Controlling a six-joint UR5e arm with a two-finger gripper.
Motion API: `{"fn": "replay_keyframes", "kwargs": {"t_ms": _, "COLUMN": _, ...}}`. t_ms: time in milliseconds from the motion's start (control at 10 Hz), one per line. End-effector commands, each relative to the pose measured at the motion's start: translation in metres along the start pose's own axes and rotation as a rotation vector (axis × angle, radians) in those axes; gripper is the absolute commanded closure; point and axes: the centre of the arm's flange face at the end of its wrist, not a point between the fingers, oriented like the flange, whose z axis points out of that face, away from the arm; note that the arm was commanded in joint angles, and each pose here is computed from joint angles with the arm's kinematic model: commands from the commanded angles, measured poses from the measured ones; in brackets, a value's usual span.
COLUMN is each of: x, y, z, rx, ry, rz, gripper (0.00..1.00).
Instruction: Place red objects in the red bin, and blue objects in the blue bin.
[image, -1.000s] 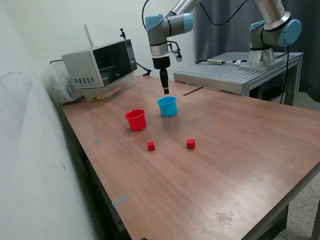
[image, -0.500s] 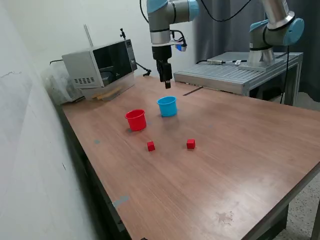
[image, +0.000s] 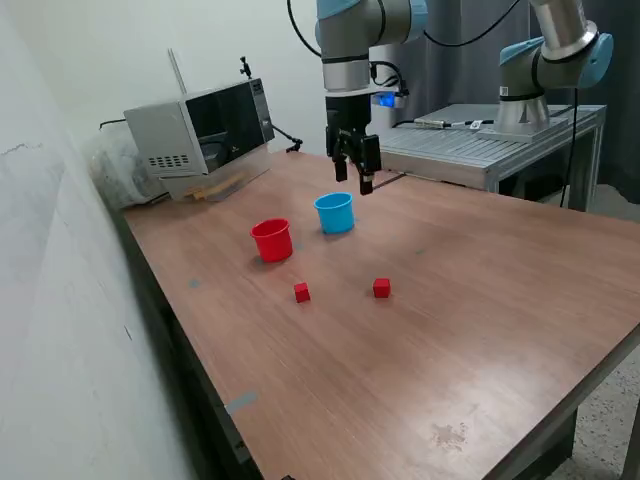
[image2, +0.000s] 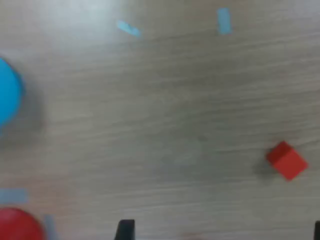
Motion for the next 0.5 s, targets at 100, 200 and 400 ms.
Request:
{"fn": "replay_keyframes", "kwargs": {"t_ms": 100, "x": 0.059, "y": 0.015, "z": 0.055, "rx": 0.036, "ry": 0.013, "rz": -0.316, "gripper": 0.0}}
{"fn": "replay_keyframes", "kwargs": {"t_ms": 200, "x": 0.064, "y": 0.016, "z": 0.068, "rx": 0.047, "ry": 0.014, "rz": -0.386, "gripper": 0.0}}
{"fn": "replay_keyframes", "kwargs": {"t_ms": 400, "x": 0.065, "y": 0.017, "z": 0.084, "rx": 0.065, "ry": 0.019, "rz": -0.526, "gripper": 0.0}}
